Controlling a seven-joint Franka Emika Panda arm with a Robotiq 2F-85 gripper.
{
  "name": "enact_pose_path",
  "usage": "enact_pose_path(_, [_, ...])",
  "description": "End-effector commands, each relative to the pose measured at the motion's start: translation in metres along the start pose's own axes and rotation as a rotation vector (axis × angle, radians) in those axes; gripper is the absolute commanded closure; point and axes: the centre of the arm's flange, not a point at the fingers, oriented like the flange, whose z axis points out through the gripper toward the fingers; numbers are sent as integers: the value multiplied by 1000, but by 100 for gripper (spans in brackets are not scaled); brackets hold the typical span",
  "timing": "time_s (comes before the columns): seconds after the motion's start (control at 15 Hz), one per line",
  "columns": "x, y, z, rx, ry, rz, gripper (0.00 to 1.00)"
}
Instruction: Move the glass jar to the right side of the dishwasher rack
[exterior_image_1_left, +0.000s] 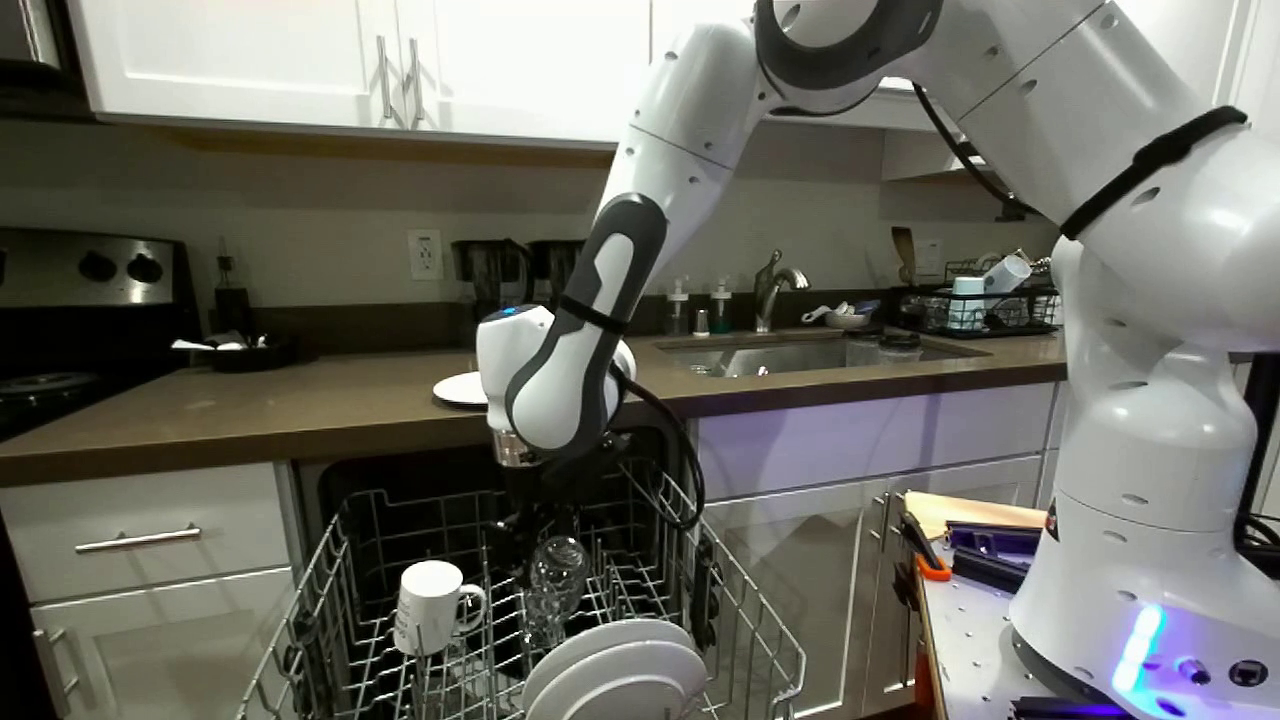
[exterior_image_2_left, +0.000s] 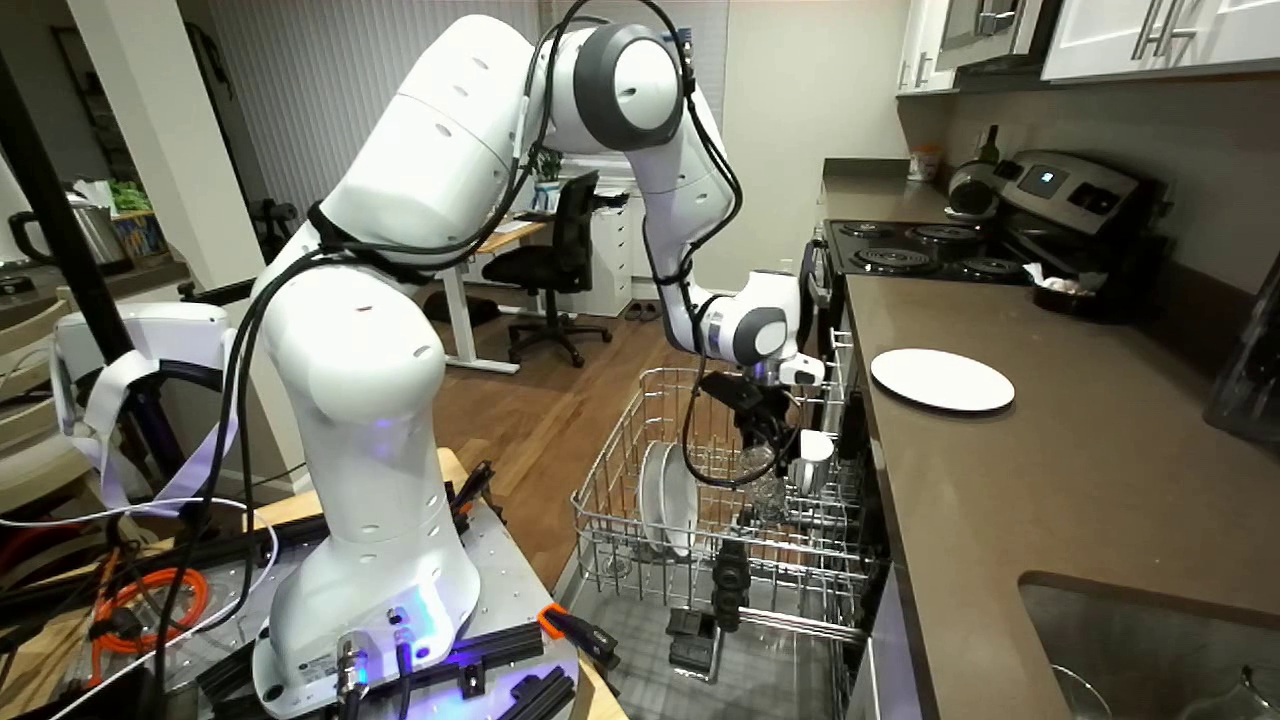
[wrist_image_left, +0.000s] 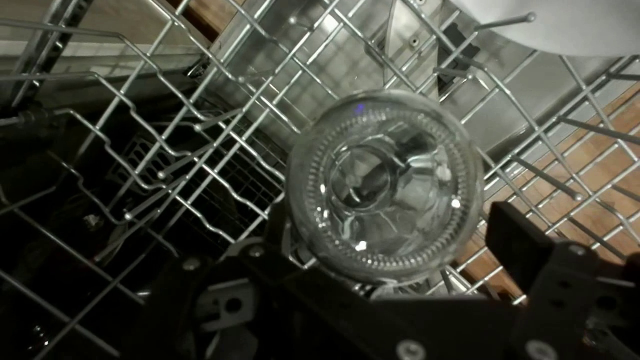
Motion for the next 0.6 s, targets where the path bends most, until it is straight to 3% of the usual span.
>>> enact_pose_path(0.0, [-18, -9, -46, -19, 22, -80, 0])
enact_pose_path(0.53, [-64, -23, -138, -200, 74, -261, 0])
